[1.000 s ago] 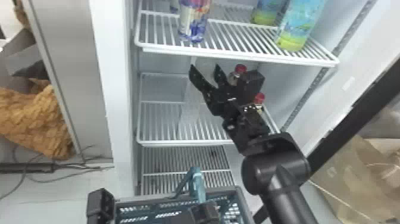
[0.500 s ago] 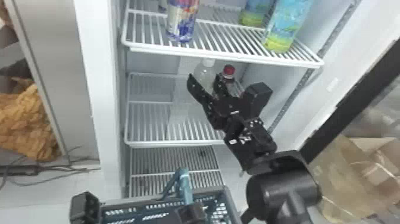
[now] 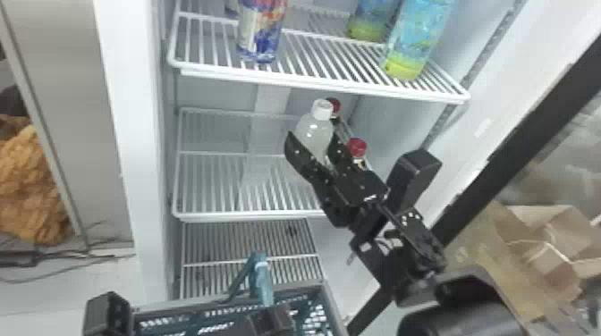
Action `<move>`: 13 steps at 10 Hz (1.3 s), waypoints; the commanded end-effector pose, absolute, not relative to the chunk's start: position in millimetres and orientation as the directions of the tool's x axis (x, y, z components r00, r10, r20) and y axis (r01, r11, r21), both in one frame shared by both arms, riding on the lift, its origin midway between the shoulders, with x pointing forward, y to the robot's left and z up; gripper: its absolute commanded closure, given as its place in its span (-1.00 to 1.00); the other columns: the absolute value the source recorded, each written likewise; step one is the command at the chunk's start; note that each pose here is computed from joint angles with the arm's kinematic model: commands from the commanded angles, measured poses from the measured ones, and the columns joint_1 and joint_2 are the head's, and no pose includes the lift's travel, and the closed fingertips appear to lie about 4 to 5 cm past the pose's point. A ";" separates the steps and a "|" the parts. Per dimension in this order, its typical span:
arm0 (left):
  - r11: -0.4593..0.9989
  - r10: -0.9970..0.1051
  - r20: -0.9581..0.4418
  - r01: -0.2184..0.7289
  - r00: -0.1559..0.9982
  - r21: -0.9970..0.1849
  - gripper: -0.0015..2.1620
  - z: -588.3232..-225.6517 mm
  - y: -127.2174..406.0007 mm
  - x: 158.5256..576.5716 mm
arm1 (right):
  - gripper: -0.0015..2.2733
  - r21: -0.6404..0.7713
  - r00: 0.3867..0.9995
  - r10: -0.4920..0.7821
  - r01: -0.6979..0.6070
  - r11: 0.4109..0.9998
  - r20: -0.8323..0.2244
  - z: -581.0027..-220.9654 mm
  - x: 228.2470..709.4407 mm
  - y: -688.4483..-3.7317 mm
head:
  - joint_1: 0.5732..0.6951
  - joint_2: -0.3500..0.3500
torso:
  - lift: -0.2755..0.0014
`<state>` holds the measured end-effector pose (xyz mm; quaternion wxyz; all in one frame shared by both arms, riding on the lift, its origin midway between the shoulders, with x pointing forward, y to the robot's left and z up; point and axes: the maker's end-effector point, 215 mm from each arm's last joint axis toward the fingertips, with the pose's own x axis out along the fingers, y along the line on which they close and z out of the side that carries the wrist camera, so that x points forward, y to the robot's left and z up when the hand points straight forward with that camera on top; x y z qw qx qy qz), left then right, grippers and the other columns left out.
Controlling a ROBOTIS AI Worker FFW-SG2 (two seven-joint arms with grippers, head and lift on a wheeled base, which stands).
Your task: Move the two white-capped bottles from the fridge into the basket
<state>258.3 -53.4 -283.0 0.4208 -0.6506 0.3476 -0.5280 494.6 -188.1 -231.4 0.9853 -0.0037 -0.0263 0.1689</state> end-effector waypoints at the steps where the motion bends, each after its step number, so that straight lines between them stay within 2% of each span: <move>1: -0.405 -0.896 0.396 -0.008 0.201 -0.914 0.04 -282.6 -53.6 258.4 | -0.34 0.000 0.937 0.346 -0.347 0.938 0.040 -227.0 473.6 -185.3 | 1.00 -1.00 | -0.89; 3: -0.406 -0.895 0.397 -0.006 0.203 -0.914 0.04 -282.3 -52.8 259.1 | -0.34 0.029 0.923 0.385 -0.386 0.922 0.022 -218.9 445.1 -173.9 | 1.00 -1.00 | -0.89; 5: -0.406 -0.894 0.396 -0.007 0.210 -0.914 0.04 -283.4 -51.2 259.7 | -0.34 0.046 0.913 0.404 -0.402 0.915 -0.051 -211.3 403.5 -168.2 | 1.00 -1.00 | -0.89; 9: -0.407 -0.893 0.397 -0.006 0.212 -0.913 0.04 -283.1 -51.0 260.4 | -0.34 0.107 0.897 0.403 -0.389 0.915 -0.184 -230.3 357.3 -174.9 | 1.00 -1.00 | -0.89; 13: -0.408 -0.892 0.396 -0.008 0.219 -0.913 0.04 -284.9 -49.1 259.2 | -0.34 0.177 0.811 0.442 -0.405 0.897 -0.383 -266.8 304.1 -167.7 | 1.00 -1.00 | -0.89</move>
